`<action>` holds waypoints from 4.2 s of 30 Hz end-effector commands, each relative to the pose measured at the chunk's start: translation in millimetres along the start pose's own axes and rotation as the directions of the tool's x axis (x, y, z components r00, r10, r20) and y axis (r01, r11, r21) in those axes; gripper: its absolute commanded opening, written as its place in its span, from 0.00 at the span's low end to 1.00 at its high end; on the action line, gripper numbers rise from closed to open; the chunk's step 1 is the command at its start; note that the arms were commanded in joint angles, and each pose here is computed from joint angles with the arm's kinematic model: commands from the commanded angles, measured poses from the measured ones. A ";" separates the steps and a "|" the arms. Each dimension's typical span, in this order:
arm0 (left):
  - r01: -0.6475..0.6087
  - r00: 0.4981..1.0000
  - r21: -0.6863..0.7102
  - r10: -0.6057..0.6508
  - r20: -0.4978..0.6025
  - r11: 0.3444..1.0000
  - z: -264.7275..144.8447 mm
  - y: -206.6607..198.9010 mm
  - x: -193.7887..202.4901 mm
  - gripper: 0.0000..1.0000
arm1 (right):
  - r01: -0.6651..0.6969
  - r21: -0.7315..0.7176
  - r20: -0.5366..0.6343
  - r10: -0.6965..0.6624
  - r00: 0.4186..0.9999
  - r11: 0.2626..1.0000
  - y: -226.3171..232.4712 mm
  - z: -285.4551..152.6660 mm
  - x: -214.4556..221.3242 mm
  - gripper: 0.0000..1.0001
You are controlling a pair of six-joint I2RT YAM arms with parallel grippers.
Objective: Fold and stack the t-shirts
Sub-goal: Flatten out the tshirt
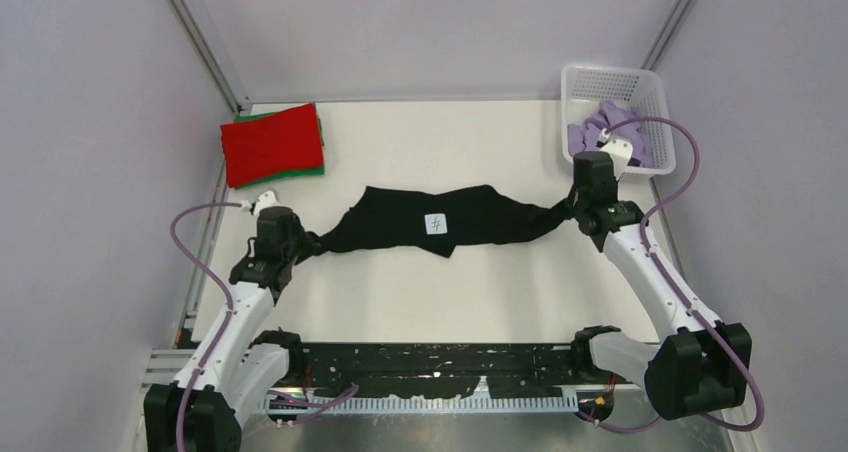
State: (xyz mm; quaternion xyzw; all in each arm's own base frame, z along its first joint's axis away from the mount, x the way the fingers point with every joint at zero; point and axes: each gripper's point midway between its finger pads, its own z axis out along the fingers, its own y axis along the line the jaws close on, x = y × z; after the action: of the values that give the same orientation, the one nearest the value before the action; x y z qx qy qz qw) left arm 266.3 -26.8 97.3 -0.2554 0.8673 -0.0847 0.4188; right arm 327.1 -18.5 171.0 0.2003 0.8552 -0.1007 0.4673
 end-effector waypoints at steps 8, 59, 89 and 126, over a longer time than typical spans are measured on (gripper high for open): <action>0.128 0.969 0.200 -0.079 -0.235 0.971 -10.6 -15.7 82.8 0.00 | -0.002 0.120 -0.128 0.017 0.992 0.993 -19.4 -14.9 31.7 0.80; 0.077 0.957 0.328 0.022 -0.289 0.941 -33.5 -14.1 118.9 0.00 | 0.481 -0.751 0.009 -0.721 0.693 0.453 464.4 -27.4 208.5 0.34; -0.081 0.908 0.601 -0.190 0.374 0.795 -210.0 -112.6 -122.9 0.00 | 0.155 -0.563 0.577 0.252 0.777 0.812 174.1 -220.6 -213.7 0.05; -0.063 0.993 0.145 0.048 0.107 0.987 7.3 -103.7 -105.4 0.00 | 0.274 -0.867 0.181 -0.249 0.951 0.417 249.9 -164.1 46.6 0.70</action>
State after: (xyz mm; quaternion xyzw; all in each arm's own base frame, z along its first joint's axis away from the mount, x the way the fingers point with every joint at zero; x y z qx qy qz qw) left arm 346.1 -76.5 200.6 -0.1829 0.8513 -0.1630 0.4640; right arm 300.6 240.8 224.7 -0.1855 0.8248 0.1899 0.4993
